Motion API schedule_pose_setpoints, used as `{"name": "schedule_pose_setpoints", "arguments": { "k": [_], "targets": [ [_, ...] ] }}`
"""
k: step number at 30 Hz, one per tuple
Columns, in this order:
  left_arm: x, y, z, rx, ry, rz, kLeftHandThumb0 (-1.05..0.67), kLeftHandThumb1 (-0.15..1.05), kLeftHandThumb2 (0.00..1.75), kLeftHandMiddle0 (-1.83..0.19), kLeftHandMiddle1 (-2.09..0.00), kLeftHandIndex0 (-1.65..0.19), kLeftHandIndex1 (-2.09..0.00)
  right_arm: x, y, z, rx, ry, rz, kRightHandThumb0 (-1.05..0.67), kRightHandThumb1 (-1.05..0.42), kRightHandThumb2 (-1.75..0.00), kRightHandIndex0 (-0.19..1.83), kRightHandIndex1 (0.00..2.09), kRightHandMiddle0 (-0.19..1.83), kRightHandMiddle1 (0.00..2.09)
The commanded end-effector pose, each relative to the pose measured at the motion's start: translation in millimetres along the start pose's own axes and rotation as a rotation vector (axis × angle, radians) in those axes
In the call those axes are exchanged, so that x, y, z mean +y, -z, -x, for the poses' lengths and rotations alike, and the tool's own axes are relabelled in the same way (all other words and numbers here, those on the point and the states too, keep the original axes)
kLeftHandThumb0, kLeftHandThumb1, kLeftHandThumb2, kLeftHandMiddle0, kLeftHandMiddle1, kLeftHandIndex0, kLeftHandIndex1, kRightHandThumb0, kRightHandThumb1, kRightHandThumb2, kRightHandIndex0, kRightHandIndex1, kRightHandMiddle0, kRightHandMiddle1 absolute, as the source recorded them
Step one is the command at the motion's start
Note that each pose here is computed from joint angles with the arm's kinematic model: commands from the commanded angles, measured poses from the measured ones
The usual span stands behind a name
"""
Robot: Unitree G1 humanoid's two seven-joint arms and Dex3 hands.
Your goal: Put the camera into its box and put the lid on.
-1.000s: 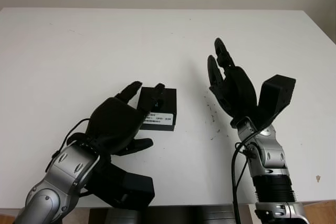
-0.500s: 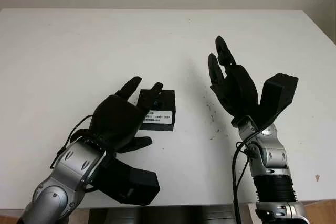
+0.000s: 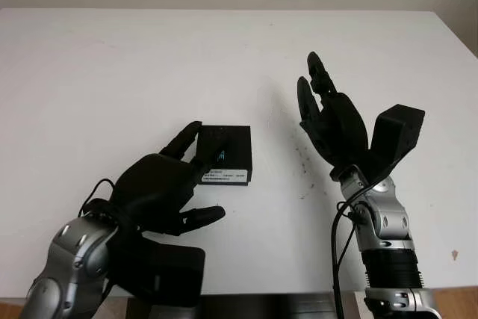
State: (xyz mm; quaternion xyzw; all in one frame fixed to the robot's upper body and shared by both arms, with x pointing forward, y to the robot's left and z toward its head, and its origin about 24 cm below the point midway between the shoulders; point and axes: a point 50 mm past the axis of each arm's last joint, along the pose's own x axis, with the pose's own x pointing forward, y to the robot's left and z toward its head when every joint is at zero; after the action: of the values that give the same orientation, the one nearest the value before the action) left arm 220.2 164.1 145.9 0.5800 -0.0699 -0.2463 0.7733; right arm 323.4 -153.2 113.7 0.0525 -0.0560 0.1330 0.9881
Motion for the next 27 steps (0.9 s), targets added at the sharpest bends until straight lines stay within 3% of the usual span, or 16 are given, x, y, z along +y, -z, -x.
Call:
{"name": "schedule_pose_setpoints", "arguments": {
  "k": [1, 5, 11, 17, 20, 25, 27],
  "targets": [
    [12.1, -2.6, 6.0, -0.038, -0.092, 0.074, -0.66, 1.05, 0.62, 0.1, -0.06, 0.01, -0.06, -1.6, -3.6, 1.3, -0.012, -0.001, 0.015, -0.57, -1.05, -0.63, -0.19, 0.04, -0.19, 0.05],
    [39.6, 0.8, 13.9, -0.092, -0.373, 0.249, -0.51, 1.05, 0.46, -0.3, -0.12, -0.24, -0.16, -1.4, -2.3, 0.4, -0.011, -0.005, 0.023, -0.57, -1.05, -0.65, -0.19, 0.04, -0.19, 0.05],
    [51.7, 5.4, 12.8, -0.076, -0.432, 0.224, -0.47, 1.05, 0.39, -0.47, -0.12, -0.38, -0.21, -1.3, -2.7, 1.4, -0.011, -0.006, 0.021, -0.58, -1.05, -0.63, -0.19, 0.04, -0.19, 0.05],
    [52.6, 5.9, 9.6, -0.017, -0.469, 0.027, -0.51, 1.05, 0.39, -0.41, -0.06, -0.37, -0.18, -2.4, -2.1, 2.2, -0.004, -0.002, 0.009, -0.58, -1.05, -0.62, -0.19, 0.02, -0.18, 0.04],
    [53.4, 7.8, 8.3, 0.007, -0.526, 0.006, -0.51, 1.05, 0.4, -0.26, -0.02, -0.27, -0.11, -2.7, -2.5, 2.1, -0.003, -0.003, 0.017, -0.58, -1.05, -0.62, -0.19, 0.03, -0.18, 0.05],
    [58.5, 21.1, 1.9, -0.021, -0.675, 0.215, -0.5, 1.05, 0.37, -0.06, -0.01, -0.08, -0.01, -2.9, -3.4, 2.2, -0.01, -0.006, 0.02, -0.59, -1.05, -0.62, -0.19, 0.03, -0.18, 0.05],
    [61.2, 31.6, -2.0, -0.042, -0.699, 0.387, -0.53, 1.05, 0.38, 0.01, -0.01, -0.01, -0.01, -2.8, -5.2, 1.4, -0.018, 0.002, 0.019, -0.59, -1.05, -0.62, -0.18, 0.04, -0.17, 0.05]
  ]
}}
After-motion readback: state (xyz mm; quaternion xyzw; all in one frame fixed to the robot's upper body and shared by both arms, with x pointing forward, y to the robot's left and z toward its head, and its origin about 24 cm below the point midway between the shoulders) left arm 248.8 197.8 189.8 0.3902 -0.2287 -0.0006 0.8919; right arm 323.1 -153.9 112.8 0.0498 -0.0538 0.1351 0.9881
